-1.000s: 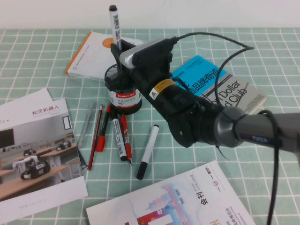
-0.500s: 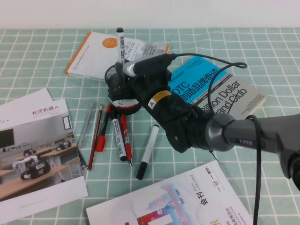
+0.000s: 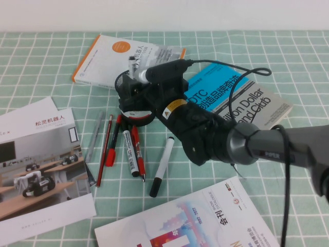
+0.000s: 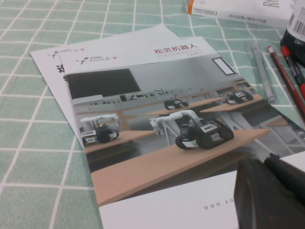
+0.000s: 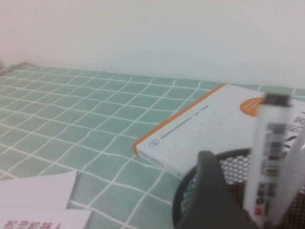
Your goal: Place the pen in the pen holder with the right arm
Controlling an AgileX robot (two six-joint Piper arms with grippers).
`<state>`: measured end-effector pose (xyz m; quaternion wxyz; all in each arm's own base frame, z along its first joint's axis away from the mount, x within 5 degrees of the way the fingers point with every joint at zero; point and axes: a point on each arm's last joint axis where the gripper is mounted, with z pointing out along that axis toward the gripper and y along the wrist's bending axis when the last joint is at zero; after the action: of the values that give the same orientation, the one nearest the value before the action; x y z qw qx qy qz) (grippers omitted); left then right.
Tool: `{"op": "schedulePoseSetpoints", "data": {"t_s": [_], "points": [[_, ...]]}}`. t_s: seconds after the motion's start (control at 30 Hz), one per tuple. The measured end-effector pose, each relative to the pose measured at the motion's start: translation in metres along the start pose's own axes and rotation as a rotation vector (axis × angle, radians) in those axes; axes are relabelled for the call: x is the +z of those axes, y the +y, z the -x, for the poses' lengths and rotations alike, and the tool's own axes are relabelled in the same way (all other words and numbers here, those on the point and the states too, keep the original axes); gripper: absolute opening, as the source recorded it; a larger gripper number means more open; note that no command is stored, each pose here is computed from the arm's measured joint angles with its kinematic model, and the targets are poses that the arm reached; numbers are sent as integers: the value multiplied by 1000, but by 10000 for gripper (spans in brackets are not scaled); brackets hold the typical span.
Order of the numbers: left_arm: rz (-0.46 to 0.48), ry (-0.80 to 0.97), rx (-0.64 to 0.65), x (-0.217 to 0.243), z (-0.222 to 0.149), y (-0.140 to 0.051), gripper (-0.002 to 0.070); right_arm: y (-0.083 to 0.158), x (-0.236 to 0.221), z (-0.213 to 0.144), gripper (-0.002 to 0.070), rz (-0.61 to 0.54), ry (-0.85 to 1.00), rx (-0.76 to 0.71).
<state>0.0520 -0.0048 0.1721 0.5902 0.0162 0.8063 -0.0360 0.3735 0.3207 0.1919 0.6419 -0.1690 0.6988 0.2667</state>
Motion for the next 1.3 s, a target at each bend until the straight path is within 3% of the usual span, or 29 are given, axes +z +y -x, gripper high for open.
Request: {"op": "schedulePoseSetpoints", "data": {"t_s": [0.2,0.27,0.4,0.5,0.67,0.83,1.03,1.3], "points": [[0,0,0,0,0,0,-6,8,-14,41,358,17,89,7],[0,0,0,0,0,0,-6,13,-27,67,295,29,135,4],[0,0,0,0,0,0,-6,23,-62,117,68,63,242,-56],[0,0,0,0,0,0,-6,27,-95,152,7,76,283,-116],[0,0,0,0,0,0,-6,26,-166,189,-15,72,321,-158],[0,0,0,0,0,0,-6,19,-244,196,-17,74,325,-145],[0,0,0,0,0,0,-6,12,-329,179,-17,111,340,-31],[0,0,0,0,0,0,-6,-2,-415,153,-19,119,235,-66]]}}
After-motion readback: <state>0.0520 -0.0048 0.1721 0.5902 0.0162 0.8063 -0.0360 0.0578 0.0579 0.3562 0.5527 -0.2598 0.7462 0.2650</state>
